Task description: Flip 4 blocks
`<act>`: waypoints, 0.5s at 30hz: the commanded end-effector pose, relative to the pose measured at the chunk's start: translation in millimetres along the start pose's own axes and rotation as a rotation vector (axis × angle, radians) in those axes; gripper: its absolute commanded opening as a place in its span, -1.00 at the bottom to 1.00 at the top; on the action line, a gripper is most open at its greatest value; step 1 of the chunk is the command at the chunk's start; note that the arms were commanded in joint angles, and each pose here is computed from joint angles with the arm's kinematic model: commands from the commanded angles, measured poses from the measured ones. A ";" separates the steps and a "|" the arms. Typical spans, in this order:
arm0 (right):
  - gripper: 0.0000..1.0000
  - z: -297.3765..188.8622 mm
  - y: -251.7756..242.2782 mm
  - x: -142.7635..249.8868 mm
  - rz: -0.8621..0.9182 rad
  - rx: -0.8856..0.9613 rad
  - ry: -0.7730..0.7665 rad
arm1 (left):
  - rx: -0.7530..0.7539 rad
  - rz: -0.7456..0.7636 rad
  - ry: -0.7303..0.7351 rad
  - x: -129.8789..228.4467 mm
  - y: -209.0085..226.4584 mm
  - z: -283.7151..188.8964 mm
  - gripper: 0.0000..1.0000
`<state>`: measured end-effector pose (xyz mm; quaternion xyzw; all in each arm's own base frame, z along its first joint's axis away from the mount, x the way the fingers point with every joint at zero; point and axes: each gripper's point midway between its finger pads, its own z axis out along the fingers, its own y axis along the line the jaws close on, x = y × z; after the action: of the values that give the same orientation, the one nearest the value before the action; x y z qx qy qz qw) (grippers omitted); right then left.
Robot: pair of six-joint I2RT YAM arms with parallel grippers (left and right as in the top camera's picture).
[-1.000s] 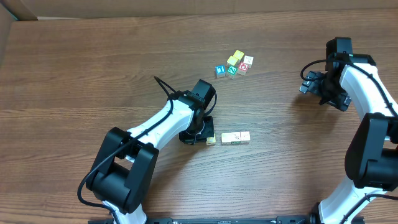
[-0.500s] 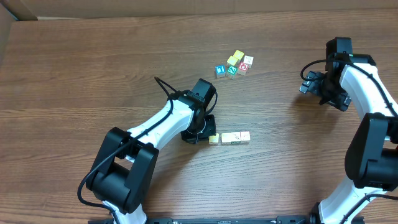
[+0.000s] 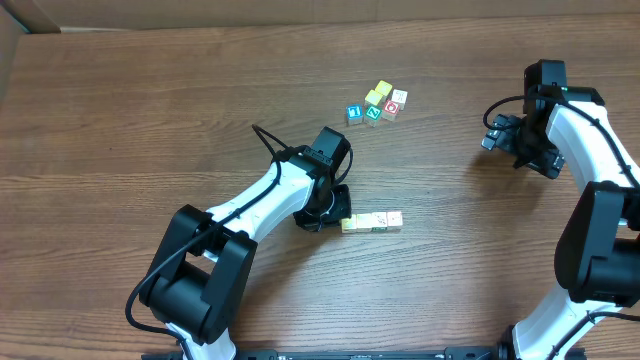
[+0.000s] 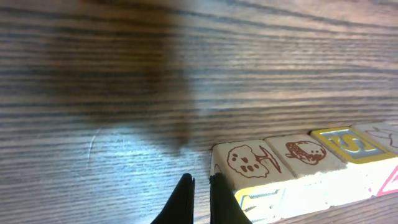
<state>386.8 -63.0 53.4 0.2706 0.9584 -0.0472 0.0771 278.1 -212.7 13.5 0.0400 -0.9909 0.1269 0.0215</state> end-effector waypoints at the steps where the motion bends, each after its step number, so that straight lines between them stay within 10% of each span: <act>1: 1.00 -14.1 1.7 -9.7 -0.001 -0.010 -0.047 | 0.006 -0.011 0.020 5.4 -3.0 6.7 -0.91; 15: 1.00 -14.1 1.8 -9.7 -0.001 -0.010 -0.047 | -0.034 -0.005 -0.026 -17.9 9.5 -15.0 -0.92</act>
<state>386.9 -63.0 53.5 0.2706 0.9584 -0.0471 0.0773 276.2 -203.3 14.3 0.0476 -0.9922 0.1112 0.0298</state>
